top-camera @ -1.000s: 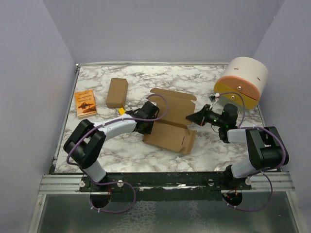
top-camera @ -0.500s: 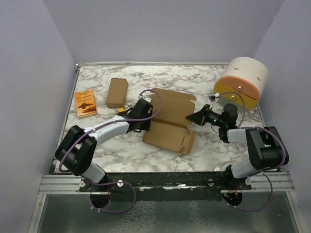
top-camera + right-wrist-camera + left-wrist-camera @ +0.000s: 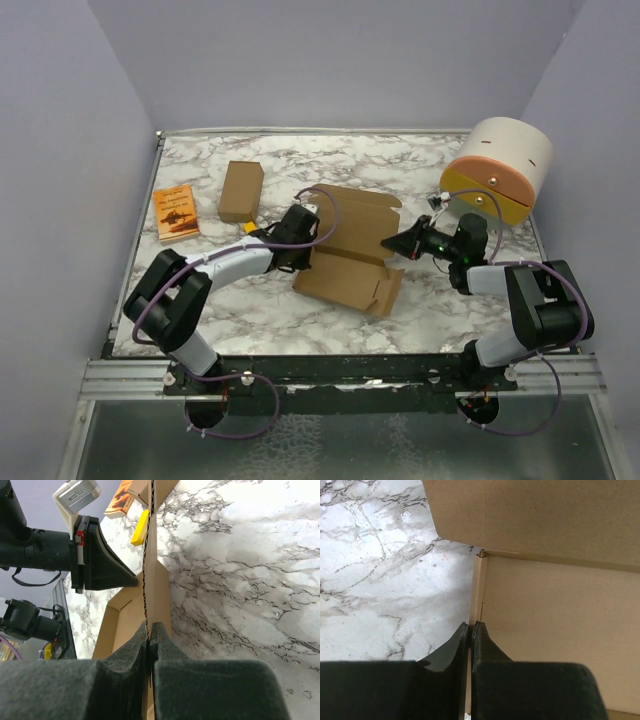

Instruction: Fold the paper box

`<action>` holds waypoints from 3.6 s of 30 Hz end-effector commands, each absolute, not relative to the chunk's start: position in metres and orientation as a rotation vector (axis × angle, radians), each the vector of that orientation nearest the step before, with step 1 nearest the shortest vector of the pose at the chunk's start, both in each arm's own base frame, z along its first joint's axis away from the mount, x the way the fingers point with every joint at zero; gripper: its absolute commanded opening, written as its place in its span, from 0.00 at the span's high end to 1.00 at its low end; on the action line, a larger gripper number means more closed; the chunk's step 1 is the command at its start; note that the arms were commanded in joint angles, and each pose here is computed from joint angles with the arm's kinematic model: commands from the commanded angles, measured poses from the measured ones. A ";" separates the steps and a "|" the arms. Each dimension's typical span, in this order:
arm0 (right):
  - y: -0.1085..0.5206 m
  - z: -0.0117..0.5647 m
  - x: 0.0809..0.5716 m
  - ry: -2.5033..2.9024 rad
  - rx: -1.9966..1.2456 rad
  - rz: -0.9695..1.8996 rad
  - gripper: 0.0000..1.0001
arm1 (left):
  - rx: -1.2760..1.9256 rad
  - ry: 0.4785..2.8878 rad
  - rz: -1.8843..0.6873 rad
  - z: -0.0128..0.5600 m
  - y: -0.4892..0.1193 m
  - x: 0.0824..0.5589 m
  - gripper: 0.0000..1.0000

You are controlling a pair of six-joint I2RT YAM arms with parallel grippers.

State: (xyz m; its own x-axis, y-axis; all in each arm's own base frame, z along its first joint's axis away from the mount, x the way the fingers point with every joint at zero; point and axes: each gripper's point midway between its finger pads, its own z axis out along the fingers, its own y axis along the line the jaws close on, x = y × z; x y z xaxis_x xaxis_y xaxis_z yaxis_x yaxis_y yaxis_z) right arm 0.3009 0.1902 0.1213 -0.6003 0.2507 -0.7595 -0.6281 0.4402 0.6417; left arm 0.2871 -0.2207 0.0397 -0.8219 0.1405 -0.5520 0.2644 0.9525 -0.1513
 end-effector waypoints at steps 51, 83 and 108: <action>0.209 0.226 0.299 1.471 -1.072 1.358 0.99 | 0.312 1.395 -0.951 0.237 -0.175 0.286 0.12; 0.207 0.259 0.279 1.351 -1.199 1.349 0.65 | 0.637 1.076 -1.240 0.270 -0.214 0.239 1.00; 0.149 0.126 0.343 1.867 -0.785 1.005 0.21 | 0.580 1.205 -0.944 0.235 -0.204 0.263 1.00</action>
